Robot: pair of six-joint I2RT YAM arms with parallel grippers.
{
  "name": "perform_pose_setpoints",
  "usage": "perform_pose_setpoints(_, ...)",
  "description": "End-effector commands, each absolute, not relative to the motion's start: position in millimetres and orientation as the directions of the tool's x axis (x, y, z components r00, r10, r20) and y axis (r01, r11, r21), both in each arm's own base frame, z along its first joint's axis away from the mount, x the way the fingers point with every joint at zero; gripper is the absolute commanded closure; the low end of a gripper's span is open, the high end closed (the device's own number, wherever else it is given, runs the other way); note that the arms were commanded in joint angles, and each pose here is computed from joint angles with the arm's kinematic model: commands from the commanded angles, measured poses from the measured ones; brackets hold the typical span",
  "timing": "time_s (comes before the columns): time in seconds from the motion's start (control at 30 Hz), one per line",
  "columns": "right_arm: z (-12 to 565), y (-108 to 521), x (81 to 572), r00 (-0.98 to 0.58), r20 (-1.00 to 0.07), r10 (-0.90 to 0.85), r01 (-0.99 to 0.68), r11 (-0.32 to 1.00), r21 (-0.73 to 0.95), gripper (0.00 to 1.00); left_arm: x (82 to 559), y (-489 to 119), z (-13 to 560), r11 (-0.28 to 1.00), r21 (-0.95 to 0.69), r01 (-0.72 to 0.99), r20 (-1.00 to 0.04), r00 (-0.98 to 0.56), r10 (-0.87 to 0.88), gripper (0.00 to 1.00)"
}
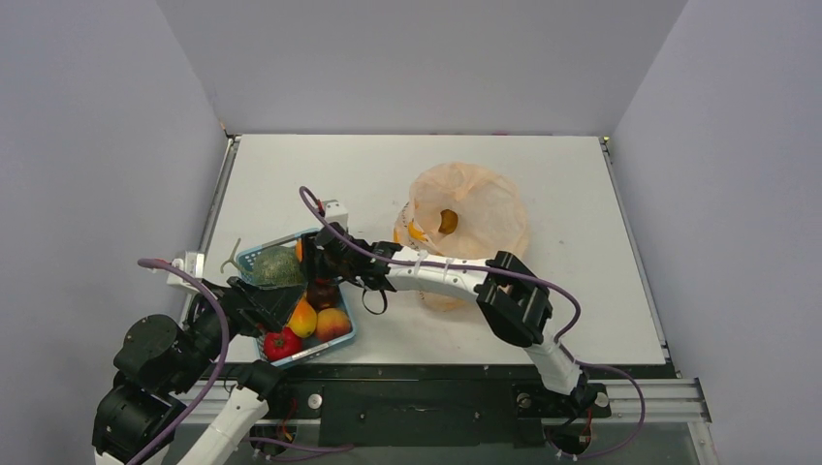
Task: Take the fake fruits out of the plastic bag
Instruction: Place the fake fruit in the bin.
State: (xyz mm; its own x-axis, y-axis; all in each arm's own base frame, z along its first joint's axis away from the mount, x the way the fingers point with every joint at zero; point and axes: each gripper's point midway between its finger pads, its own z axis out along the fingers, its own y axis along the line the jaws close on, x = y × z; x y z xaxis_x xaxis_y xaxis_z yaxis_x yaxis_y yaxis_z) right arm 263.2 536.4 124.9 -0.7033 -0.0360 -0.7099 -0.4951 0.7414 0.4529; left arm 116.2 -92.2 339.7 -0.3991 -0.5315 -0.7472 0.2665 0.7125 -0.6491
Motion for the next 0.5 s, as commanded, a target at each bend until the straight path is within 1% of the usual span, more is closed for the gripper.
perform_pose_setpoints(0.0,149.8,542.3,274.1,-0.647,-0.761,-0.04,-0.529,0.743,0.411,0.45,111.8,-90.0,344.3,0.708,-0.651,0.274,-0.748,-0.39,-0.536,0.03)
perform_pose_setpoints(0.17,155.4,545.4,274.6,-0.633,-0.77,-0.081,-0.566,0.728,0.388,0.4,112.8,-94.0,337.6,0.695,-0.664,0.273,-0.735,-0.408,-0.542,0.03)
perform_pose_setpoints(0.3,162.2,545.7,274.0,-0.62,-0.778,-0.098,-0.589,0.713,0.38,0.39,115.1,-97.3,334.8,0.69,-0.67,0.274,-0.729,-0.419,-0.542,0.03)
perform_pose_setpoints(0.47,187.8,536.8,275.0,-0.605,-0.793,-0.071,-0.597,0.7,0.393,0.39,117.5,-95.7,334.6,0.698,-0.667,0.262,-0.731,-0.413,-0.543,0.03)
